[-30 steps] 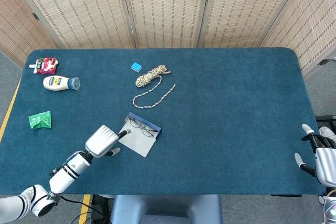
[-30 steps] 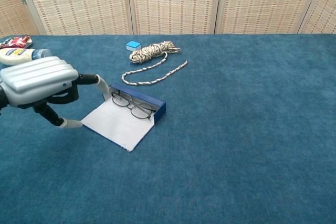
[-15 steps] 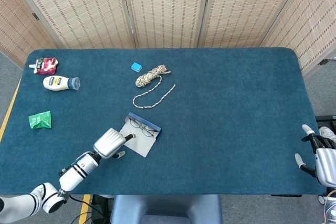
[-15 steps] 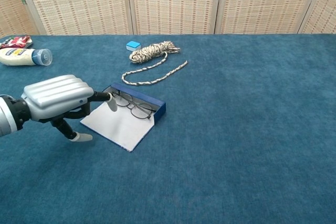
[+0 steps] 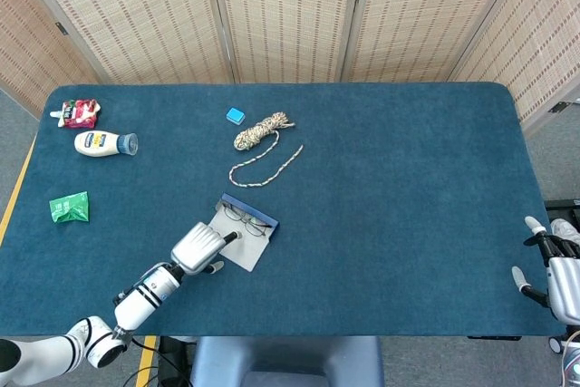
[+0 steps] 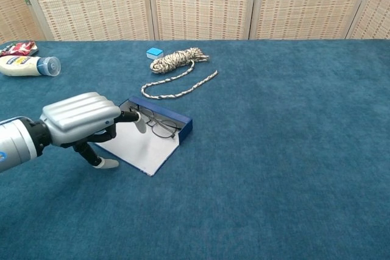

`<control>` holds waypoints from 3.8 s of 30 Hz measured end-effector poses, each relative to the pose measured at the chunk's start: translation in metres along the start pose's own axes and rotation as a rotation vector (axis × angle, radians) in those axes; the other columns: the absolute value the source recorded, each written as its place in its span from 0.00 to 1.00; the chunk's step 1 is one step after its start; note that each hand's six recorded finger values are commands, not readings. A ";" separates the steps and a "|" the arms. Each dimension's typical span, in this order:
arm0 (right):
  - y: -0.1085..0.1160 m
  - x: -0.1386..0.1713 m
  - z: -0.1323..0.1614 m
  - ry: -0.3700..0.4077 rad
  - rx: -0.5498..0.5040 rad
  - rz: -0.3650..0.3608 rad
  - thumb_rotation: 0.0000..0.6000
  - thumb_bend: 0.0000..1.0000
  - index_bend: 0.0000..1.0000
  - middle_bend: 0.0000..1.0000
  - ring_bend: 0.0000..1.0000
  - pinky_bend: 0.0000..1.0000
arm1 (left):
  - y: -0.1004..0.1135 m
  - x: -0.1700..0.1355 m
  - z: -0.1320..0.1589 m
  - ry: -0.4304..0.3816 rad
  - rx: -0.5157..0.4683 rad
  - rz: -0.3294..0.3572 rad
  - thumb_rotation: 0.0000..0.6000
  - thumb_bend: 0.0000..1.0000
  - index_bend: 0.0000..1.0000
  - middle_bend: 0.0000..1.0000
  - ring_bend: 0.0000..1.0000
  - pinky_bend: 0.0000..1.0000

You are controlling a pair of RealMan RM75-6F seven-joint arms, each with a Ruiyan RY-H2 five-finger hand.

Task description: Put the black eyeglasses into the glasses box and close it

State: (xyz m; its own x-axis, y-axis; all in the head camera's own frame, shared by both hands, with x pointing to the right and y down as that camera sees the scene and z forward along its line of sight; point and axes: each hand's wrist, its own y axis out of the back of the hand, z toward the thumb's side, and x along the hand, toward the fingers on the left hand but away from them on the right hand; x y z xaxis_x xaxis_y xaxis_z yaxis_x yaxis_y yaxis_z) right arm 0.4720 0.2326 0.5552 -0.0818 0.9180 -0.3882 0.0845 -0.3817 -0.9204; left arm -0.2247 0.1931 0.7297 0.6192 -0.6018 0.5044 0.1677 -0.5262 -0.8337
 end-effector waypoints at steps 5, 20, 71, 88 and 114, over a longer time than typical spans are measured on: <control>0.001 0.000 -0.001 0.000 0.000 -0.002 1.00 0.33 0.10 0.37 0.30 0.24 | -0.003 0.007 0.003 0.005 -0.004 -0.008 1.00 0.25 0.32 1.00 1.00 0.99; -0.001 0.000 -0.003 -0.007 0.001 0.005 1.00 0.33 0.10 0.37 0.30 0.24 | -0.010 0.014 0.001 0.025 -0.006 -0.030 1.00 0.25 0.32 1.00 1.00 0.99; -0.004 0.000 -0.009 -0.027 0.000 0.010 1.00 0.33 0.10 0.37 0.30 0.24 | 0.017 0.051 -0.013 0.095 -0.165 0.084 1.00 0.26 0.40 1.00 1.00 0.99; -0.004 -0.001 -0.009 -0.026 0.001 0.012 1.00 0.33 0.10 0.37 0.30 0.24 | 0.009 0.052 -0.016 0.086 -0.136 0.097 1.00 0.51 0.59 1.00 1.00 0.99; -0.008 -0.006 0.003 0.001 0.001 0.019 1.00 0.33 0.10 0.37 0.30 0.24 | 0.019 0.002 -0.055 0.068 -0.052 -0.014 1.00 0.55 0.65 1.00 1.00 0.99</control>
State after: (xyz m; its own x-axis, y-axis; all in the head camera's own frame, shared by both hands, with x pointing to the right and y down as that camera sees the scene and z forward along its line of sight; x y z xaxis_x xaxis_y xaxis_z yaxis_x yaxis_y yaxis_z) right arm 0.4689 0.2300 0.5647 -0.0790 0.9108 -0.4052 0.0855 -0.3988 -0.9131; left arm -0.2623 0.1489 0.7269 0.5632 -0.6328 0.5315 0.1347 -0.5642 -0.8146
